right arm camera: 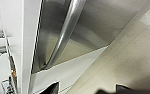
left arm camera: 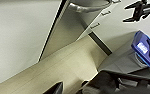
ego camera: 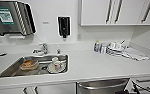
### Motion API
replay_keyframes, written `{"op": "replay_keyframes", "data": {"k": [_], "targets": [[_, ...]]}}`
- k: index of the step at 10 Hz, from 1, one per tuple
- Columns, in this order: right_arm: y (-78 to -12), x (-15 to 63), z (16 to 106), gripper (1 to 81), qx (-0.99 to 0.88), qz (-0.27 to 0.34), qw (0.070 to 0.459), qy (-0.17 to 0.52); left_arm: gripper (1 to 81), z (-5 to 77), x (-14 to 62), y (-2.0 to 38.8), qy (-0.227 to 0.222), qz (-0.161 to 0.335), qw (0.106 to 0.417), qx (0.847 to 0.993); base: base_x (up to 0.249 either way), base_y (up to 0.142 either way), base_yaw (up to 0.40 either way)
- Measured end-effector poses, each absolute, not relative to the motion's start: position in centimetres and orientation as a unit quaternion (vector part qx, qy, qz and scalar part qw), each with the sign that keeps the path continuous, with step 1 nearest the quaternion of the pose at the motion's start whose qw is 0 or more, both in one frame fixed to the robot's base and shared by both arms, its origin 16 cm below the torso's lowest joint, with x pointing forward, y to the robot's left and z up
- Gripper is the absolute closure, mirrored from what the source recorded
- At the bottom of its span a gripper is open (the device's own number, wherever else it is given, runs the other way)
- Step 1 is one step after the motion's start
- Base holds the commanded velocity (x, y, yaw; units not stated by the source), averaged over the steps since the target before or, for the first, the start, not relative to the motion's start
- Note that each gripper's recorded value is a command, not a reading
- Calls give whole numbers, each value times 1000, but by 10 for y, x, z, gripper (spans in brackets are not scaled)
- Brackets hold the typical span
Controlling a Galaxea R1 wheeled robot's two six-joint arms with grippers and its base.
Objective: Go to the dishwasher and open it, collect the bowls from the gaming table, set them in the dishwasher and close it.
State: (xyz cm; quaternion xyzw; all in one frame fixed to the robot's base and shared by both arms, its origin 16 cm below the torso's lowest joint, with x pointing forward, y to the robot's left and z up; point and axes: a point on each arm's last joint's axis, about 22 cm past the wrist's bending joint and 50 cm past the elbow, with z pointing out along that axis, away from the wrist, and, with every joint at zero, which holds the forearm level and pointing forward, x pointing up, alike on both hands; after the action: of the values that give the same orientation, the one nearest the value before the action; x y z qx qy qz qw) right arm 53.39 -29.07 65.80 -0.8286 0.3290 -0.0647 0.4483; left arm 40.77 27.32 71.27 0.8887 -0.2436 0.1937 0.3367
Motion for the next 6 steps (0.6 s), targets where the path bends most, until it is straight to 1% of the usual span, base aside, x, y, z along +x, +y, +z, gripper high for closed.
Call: {"op": "replay_keyframes", "data": {"k": [2, 4, 6], "targets": [[-272, 560, 668, 10, -822, -34, 453, 344, 10, 712, 408, 267, -247, 192, 343, 886, 0, 0, 0], [-280, 576, 655, 10, -823, -21, 434, 365, 10, 711, 409, 255, -255, 189, 353, 880, 0, 0, 0], [-273, 591, 638, 10, -823, -1, 421, 381, 10, 710, 408, 246, -261, 187, 361, 876, 0, 0, 0]]}}
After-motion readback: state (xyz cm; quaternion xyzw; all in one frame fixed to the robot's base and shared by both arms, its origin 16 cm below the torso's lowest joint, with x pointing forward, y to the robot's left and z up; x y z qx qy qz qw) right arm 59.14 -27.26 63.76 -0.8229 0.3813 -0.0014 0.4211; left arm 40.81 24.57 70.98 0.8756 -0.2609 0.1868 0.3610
